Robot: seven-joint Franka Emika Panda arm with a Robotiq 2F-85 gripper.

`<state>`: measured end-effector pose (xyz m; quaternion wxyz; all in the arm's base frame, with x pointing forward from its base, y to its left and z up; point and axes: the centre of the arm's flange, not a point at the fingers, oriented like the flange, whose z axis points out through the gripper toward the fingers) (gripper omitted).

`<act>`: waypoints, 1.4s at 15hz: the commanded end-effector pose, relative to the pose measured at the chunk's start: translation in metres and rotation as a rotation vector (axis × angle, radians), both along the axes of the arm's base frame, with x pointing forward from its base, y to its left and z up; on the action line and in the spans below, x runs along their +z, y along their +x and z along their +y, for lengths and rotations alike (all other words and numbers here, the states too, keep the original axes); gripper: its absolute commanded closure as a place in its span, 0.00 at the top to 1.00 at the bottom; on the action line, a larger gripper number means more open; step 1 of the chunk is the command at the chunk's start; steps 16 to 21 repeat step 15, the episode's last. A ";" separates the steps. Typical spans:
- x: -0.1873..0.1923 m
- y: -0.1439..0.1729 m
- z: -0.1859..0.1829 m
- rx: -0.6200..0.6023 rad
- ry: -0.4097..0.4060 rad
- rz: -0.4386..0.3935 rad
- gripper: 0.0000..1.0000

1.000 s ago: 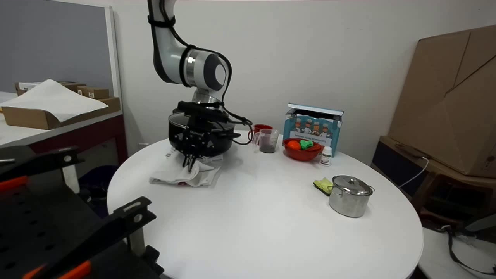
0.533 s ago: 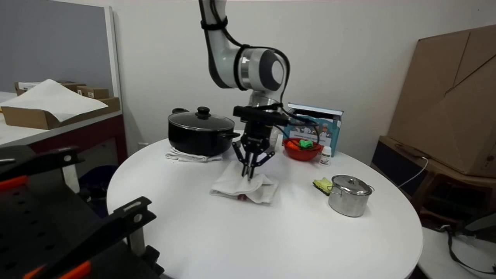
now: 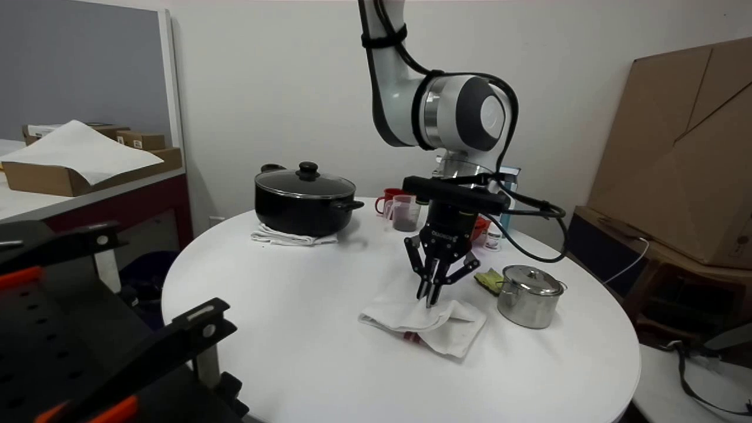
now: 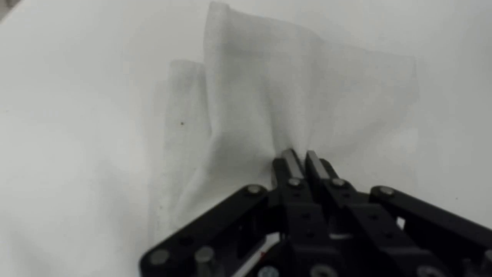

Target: Use the white towel to wipe the table

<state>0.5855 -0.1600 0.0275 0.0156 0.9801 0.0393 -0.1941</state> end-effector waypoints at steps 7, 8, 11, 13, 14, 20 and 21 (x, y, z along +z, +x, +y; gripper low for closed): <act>0.126 0.002 0.081 -0.009 0.138 -0.032 0.81; 0.147 0.003 0.093 0.026 0.124 -0.039 0.88; 0.213 0.004 0.126 0.106 0.023 -0.070 1.00; 0.186 0.022 0.115 0.082 0.079 -0.079 0.99; 0.191 0.023 0.118 0.087 0.079 -0.085 1.00; 0.187 0.022 0.118 0.087 0.079 -0.079 1.00; 0.187 0.022 0.118 0.087 0.079 -0.079 1.00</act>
